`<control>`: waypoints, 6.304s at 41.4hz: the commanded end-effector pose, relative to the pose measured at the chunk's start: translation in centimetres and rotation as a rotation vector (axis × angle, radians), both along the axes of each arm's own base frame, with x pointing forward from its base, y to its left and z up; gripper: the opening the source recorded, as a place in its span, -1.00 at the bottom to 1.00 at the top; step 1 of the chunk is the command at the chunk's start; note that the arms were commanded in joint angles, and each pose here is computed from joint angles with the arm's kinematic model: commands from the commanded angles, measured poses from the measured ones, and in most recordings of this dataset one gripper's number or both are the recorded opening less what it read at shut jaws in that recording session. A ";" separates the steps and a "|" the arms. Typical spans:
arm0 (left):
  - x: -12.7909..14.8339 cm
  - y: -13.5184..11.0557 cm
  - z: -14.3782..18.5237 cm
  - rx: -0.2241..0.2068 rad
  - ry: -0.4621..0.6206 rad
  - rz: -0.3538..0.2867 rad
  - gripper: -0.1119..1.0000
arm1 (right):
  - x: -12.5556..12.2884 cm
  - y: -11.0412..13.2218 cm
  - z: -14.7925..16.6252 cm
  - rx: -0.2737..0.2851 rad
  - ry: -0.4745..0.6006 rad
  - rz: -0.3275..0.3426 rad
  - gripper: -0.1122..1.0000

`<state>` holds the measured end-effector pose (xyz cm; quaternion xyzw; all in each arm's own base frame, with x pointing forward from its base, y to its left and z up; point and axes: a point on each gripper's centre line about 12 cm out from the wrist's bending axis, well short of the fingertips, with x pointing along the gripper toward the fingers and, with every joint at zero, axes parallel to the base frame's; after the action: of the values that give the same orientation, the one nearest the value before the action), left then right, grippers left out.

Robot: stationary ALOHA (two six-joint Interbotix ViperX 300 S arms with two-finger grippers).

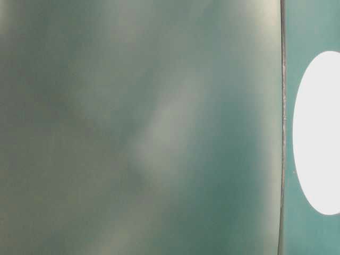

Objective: Grip the spoon and scoop the red block from the bowl with right arm.
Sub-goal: 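Close the right gripper on the pink spoon handle, then lift the spoon with the right gripper and carry it over the white bowl, then lower the spoon bowl into the white bowl beside the red cube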

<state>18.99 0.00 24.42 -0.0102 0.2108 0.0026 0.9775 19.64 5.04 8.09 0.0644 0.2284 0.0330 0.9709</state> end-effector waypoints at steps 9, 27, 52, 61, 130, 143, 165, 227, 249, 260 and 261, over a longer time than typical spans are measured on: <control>0.4 0.0 1.0 0.004 -0.026 -0.003 -0.80 | 0.4 0.2 0.3 -0.029 -0.024 0.020 0.11; 0.4 0.0 1.0 0.006 -0.025 -0.003 -0.80 | 1.0 0.4 -0.5 -0.058 0.004 0.022 0.10; 0.3 0.0 0.9 0.006 -0.021 -0.003 -0.80 | 1.3 0.2 -0.6 -0.075 0.001 0.017 -0.02; 0.3 0.0 0.9 0.006 -0.021 -0.003 -0.80 | 1.4 0.0 -0.6 -0.079 -0.003 0.007 -0.02; 0.0 0.0 0.4 0.003 0.025 -0.002 -0.80 | 4.8 0.8 7.3 -0.003 -0.076 0.036 -0.36; 0.0 0.0 0.5 0.005 0.020 -0.001 -0.80 | 6.7 -1.6 12.1 0.007 -0.024 -0.012 -0.36; 0.0 0.0 0.6 0.006 0.015 -0.003 -0.80 | 9.9 -5.6 18.5 0.022 0.057 -0.094 -0.37; -0.5 0.0 1.0 0.021 0.009 -0.010 -0.80 | 17.4 -7.9 17.9 0.014 0.635 -0.001 -0.36; -0.6 0.0 0.7 0.023 0.018 -0.010 -0.80 | 18.3 -9.5 15.9 0.023 0.789 -0.088 -0.37; -0.7 0.0 0.6 0.023 0.026 -0.009 -0.80 | 18.5 -9.5 15.1 0.023 0.808 -0.088 -0.36; -0.6 0.0 0.6 0.023 0.028 -0.010 -0.80 | 18.5 -9.5 15.1 0.023 0.808 -0.088 -0.36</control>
<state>18.09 0.04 24.25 0.0001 0.2333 0.0018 0.9724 37.95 -4.37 22.36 0.0927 0.5991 -0.0320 0.7947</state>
